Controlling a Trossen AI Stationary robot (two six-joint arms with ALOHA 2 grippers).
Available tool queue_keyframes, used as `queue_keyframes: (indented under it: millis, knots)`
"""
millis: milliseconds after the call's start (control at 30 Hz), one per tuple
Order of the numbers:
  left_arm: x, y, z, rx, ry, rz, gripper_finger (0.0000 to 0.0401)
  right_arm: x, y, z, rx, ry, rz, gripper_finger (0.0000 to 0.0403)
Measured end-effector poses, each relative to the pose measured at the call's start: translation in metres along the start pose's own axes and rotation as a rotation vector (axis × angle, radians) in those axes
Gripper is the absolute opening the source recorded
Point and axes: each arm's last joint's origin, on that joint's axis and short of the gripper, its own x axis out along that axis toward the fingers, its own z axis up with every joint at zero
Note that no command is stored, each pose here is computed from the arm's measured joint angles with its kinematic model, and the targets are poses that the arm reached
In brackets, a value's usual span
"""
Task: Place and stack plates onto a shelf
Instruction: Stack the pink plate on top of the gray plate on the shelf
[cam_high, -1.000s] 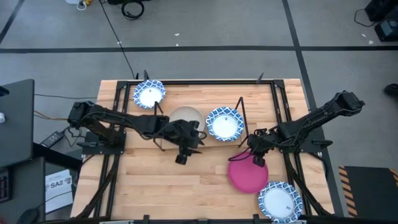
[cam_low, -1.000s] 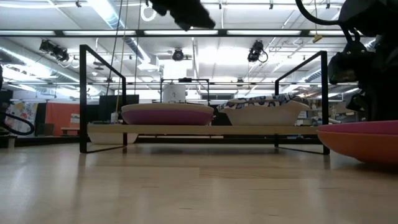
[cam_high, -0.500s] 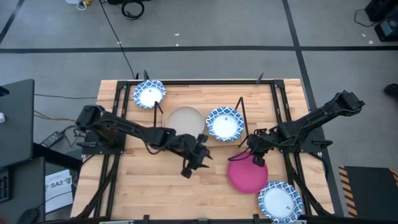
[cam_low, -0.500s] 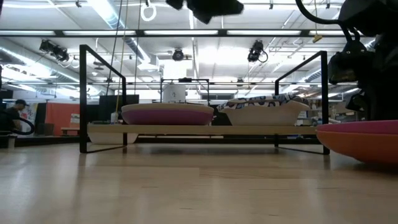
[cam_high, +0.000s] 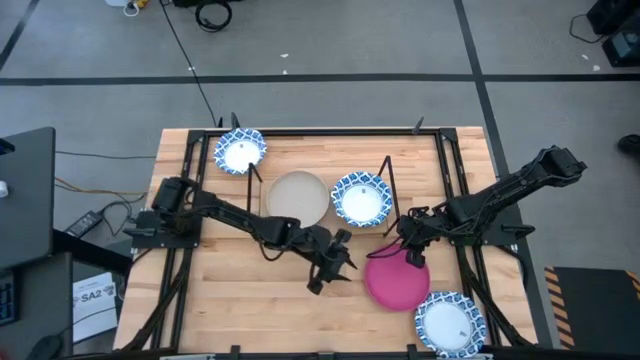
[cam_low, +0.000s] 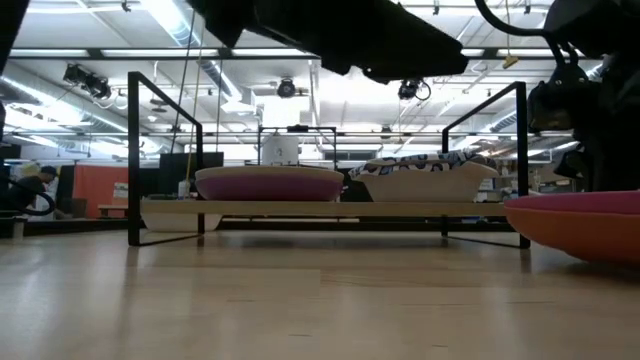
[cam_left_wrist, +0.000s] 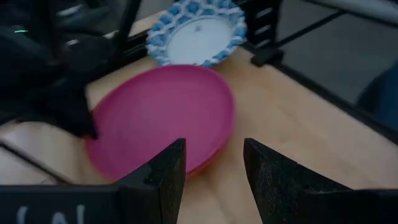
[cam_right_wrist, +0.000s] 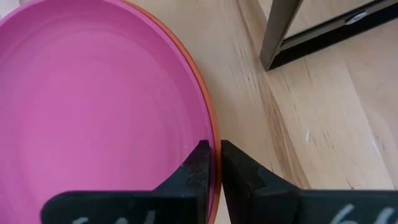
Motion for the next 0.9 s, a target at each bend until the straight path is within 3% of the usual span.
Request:
queue_keyframes:
  millis: [233,333,700,900]
  knots:
    - [0.001,0.014,-0.001,0.008,-0.080,-0.014,0.0169,0.000,0.000,0.000,0.018,-0.004,0.003,0.0033]
    - [0.000,0.019,-0.002,0.067,-0.080,0.001,0.0169,0.000,0.000,0.001,0.019,-0.005,0.004,0.0033]
    - [0.001,0.012,0.005,0.275,-0.121,0.033,0.0169,0.000,0.002,0.002,0.138,-0.022,0.021,0.0033]
    - [0.005,0.007,0.002,0.311,-0.107,0.019,0.0169,0.000,0.005,0.007,0.200,-0.061,0.061,0.0033]
